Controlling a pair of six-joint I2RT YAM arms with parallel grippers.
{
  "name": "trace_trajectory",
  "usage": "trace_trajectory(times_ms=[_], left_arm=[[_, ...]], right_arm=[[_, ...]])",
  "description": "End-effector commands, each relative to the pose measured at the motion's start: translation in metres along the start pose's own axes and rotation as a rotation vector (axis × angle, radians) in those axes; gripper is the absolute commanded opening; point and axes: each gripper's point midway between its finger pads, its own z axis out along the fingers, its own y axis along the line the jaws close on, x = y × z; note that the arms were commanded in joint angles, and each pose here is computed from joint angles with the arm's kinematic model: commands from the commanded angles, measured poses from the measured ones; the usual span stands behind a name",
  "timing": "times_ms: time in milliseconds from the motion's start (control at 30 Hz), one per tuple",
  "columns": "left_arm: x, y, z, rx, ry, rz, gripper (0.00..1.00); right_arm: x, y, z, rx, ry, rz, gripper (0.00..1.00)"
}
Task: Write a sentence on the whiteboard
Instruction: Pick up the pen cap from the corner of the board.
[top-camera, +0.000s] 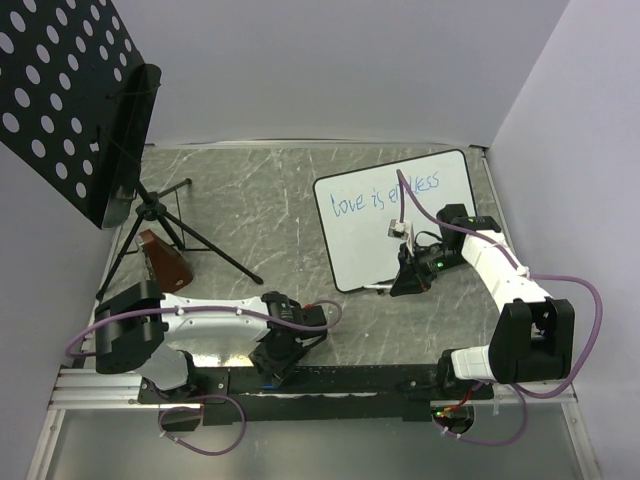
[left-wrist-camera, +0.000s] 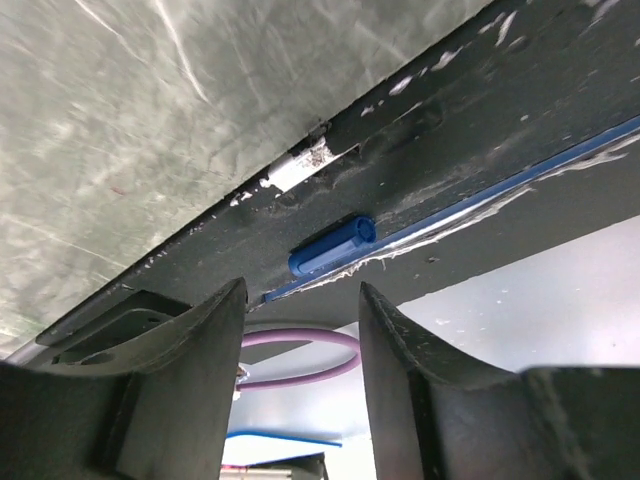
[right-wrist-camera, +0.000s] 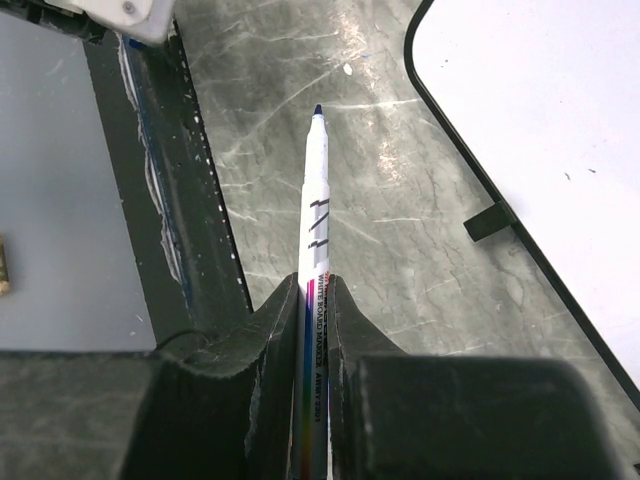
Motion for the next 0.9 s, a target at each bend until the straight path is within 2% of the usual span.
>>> trace_trajectory(times_ms=[0,400,433,500,600,633,733,867], left_arm=[[0.008,-0.005,0.008,0.041,0.035,0.035,0.52],[0.003,-0.013,0.03,0.073,0.062,0.059,0.49],[0.005,-0.013,0.032,0.074,0.073,0.056,0.41],[0.01,-0.009,0.038,0.049,0.11,0.047,0.38],[0.016,-0.003,0.042,0.02,0.132,0.031,0.25],[0.015,0.0,0.041,0.005,0.128,0.026,0.18],[0.01,0.001,0.037,-0.015,0.098,0.017,0.08],[-0.013,-0.001,0.025,-0.014,0.001,-0.007,0.01]], right_arm=[[-0.014,0.006,-0.008,0.005,-0.057,-0.073,0.0],[-0.016,0.007,-0.011,0.004,-0.068,-0.071,0.0],[-0.016,0.008,-0.011,0.002,-0.069,-0.071,0.0],[-0.016,0.008,-0.011,0.003,-0.071,-0.071,0.0],[-0.016,0.009,-0.012,0.0,-0.075,-0.071,0.0],[-0.016,0.009,-0.012,0.0,-0.075,-0.069,0.0],[-0.017,0.009,-0.012,0.0,-0.077,-0.071,0.0],[-0.017,0.01,-0.013,0.001,-0.079,-0.072,0.0]])
